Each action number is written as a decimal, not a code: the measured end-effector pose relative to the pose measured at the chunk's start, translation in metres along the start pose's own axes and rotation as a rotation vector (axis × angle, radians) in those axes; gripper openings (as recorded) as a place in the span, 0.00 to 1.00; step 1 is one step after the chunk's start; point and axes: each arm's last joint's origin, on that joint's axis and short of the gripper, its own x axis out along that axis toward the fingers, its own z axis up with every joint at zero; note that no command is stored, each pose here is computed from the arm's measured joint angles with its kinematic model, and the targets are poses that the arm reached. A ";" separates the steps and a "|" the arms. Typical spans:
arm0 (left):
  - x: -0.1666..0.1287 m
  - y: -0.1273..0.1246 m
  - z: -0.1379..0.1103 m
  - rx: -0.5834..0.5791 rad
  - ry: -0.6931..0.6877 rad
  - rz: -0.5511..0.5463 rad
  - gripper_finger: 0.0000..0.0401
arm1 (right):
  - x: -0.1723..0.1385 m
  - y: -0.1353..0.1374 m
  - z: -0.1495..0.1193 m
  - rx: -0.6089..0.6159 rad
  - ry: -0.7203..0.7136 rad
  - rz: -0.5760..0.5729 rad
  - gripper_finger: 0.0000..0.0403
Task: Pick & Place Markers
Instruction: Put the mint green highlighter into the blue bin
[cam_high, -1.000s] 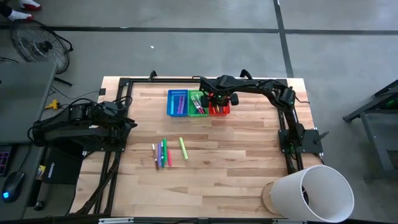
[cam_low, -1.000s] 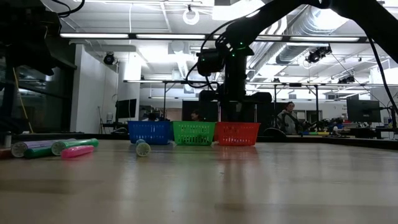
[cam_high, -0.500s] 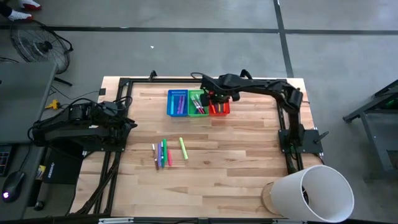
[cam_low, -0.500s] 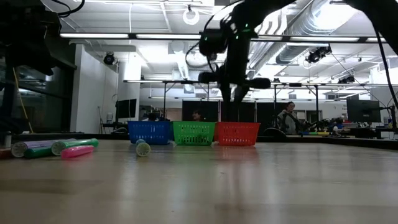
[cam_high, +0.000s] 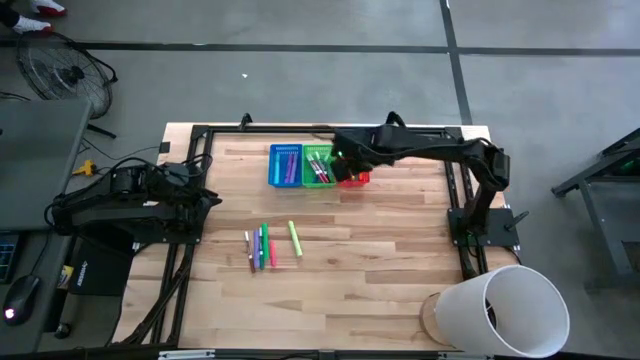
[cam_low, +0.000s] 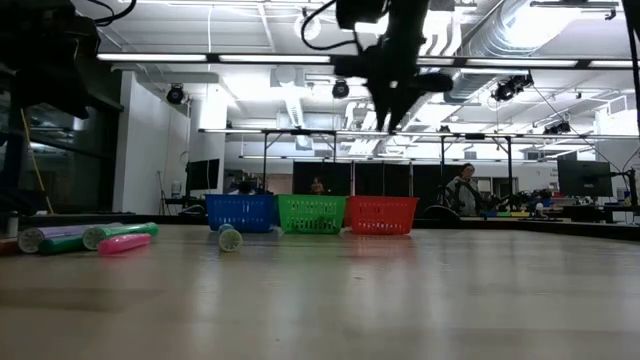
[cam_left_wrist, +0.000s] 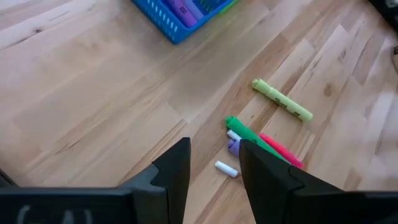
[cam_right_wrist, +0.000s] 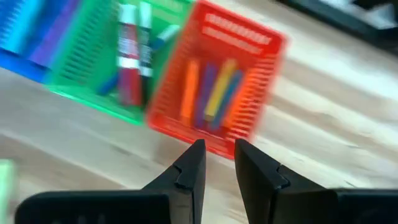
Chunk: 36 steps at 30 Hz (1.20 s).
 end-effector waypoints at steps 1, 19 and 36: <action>0.000 0.000 0.000 -0.006 -0.004 -0.004 0.34 | -0.004 -0.001 -0.005 -0.013 -0.006 -0.035 0.18; 0.049 -0.005 -0.005 -0.221 -0.015 -0.172 0.34 | -0.029 -0.053 -0.092 0.144 -0.037 -0.120 0.18; 0.087 -0.021 0.013 -0.478 0.028 -0.128 0.34 | -0.028 -0.129 -0.141 0.063 -0.111 -0.104 0.18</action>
